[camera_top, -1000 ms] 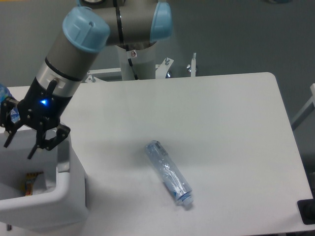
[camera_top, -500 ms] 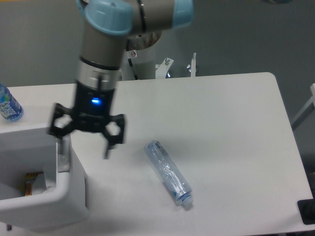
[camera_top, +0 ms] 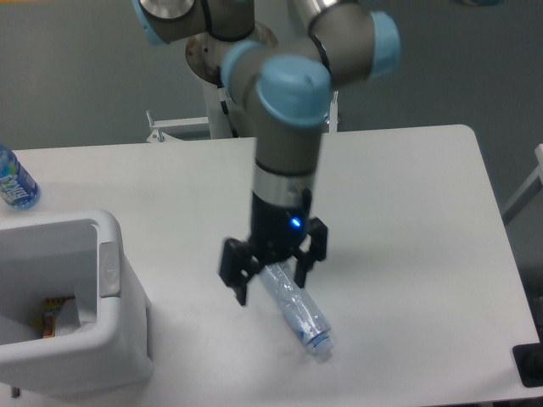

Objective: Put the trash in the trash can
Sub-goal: 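Move the open gripper back over the clear plastic bottle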

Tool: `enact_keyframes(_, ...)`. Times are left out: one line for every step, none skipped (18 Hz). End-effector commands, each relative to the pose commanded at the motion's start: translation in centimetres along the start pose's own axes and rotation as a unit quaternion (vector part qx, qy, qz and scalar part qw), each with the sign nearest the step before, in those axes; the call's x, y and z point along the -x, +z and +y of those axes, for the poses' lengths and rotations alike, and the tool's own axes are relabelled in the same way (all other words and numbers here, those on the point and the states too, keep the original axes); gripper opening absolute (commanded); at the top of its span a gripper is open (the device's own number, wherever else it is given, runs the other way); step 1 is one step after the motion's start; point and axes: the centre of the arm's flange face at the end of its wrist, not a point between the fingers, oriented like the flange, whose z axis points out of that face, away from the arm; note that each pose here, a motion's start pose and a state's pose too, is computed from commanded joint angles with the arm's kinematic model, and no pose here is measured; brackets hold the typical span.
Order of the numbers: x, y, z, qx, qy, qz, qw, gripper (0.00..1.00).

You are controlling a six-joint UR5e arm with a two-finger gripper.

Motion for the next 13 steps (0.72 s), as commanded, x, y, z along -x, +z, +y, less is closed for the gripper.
enact_keyframes(0.3,0.8,-0.2,0.004,-0.002,-0.002,1.0000,1.00)
enact_keyframes(0.7,2.0,-0.5,0.010,-0.005,-0.003,0.9999,1.00)
enact_keyframes(1.2,3.2,-0.8,0.016,-0.007,-0.004,0.9998,1.00)
enact_keyframes(1.7,4.3,-1.2,0.021,-0.010,-0.006,0.9997,1.00)
enact_keyframes(2.1,5.2,-1.3,0.025,-0.011,-0.010,0.9996,1.00)
enact_keyframes(2.4,6.0,-1.3,0.030,-0.011,-0.014,0.9994,1.00)
enact_keyframes(2.7,6.9,-1.2,0.036,-0.011,-0.017,0.9991,1.00)
enact_keyframes(2.9,7.5,-1.2,0.039,-0.011,-0.017,0.9990,1.00)
enact_keyframes(3.1,8.3,-1.4,0.042,-0.013,-0.018,0.9989,1.00)
enact_keyframes(3.4,9.0,-1.7,0.045,-0.016,-0.020,0.9987,1.00)
enact_keyframes(3.7,9.8,-1.7,0.049,-0.017,-0.023,0.9984,1.00)
enact_keyframes(3.9,10.5,-1.6,0.053,-0.016,-0.027,0.9981,1.00)
enact_keyframes(4.3,11.0,-1.5,0.056,-0.016,-0.035,0.9977,1.00)
